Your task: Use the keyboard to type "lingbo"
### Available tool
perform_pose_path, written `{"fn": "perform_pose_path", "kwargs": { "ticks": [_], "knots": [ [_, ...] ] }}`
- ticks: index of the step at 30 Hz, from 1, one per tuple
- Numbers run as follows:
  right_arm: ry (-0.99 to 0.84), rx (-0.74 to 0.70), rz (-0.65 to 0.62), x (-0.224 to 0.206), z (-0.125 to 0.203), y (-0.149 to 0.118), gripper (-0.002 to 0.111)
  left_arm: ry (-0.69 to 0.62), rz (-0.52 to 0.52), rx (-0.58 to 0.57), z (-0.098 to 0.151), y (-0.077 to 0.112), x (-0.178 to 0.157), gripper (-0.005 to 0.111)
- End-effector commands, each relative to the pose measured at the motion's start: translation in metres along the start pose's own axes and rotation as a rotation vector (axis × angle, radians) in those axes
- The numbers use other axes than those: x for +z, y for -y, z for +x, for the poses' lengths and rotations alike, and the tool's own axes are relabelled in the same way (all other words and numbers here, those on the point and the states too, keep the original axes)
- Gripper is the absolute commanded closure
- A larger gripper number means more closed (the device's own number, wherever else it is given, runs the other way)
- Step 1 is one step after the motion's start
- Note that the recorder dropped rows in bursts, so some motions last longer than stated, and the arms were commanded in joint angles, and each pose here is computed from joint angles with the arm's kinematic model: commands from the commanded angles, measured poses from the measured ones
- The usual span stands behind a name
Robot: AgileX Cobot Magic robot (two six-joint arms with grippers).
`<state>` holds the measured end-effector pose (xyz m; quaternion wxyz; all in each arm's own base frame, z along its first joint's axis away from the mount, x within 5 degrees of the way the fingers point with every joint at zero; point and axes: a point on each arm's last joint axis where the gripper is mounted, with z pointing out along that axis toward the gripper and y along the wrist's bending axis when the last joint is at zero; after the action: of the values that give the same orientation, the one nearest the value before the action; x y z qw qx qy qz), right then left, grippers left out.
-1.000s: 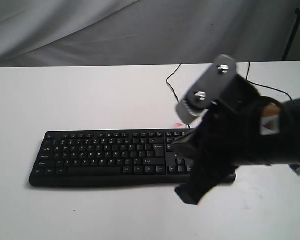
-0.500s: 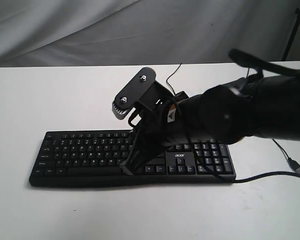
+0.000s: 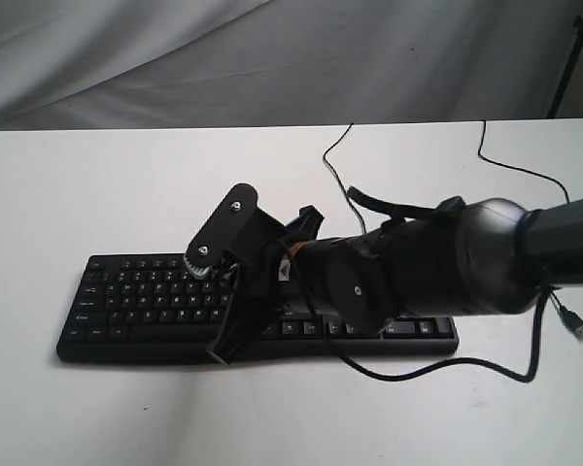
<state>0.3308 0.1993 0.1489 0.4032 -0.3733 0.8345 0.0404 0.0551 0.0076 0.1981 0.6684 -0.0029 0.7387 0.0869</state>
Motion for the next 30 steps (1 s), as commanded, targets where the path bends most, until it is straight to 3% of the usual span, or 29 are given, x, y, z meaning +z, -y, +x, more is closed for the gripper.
{"fn": "perform_pose_path", "kwargs": {
  "ticks": [1,8,17,30],
  "knots": [
    [0.017,-0.028,0.001,0.013,-0.010,0.002,0.108,-0.003,0.004,-0.003,0.001,0.000,0.001,0.106],
    [-0.038,-0.052,-0.025,0.030,-0.004,0.000,0.108,-0.003,0.004,-0.003,0.001,0.000,0.001,0.106],
    [-0.063,-0.062,-0.004,0.031,0.004,0.017,0.108,-0.003,0.004,-0.003,0.001,0.000,0.001,0.106],
    [-0.079,-0.074,-0.010,0.040,0.012,0.014,0.108,-0.003,0.004,-0.003,0.001,0.000,0.001,0.106]
  ]
}}
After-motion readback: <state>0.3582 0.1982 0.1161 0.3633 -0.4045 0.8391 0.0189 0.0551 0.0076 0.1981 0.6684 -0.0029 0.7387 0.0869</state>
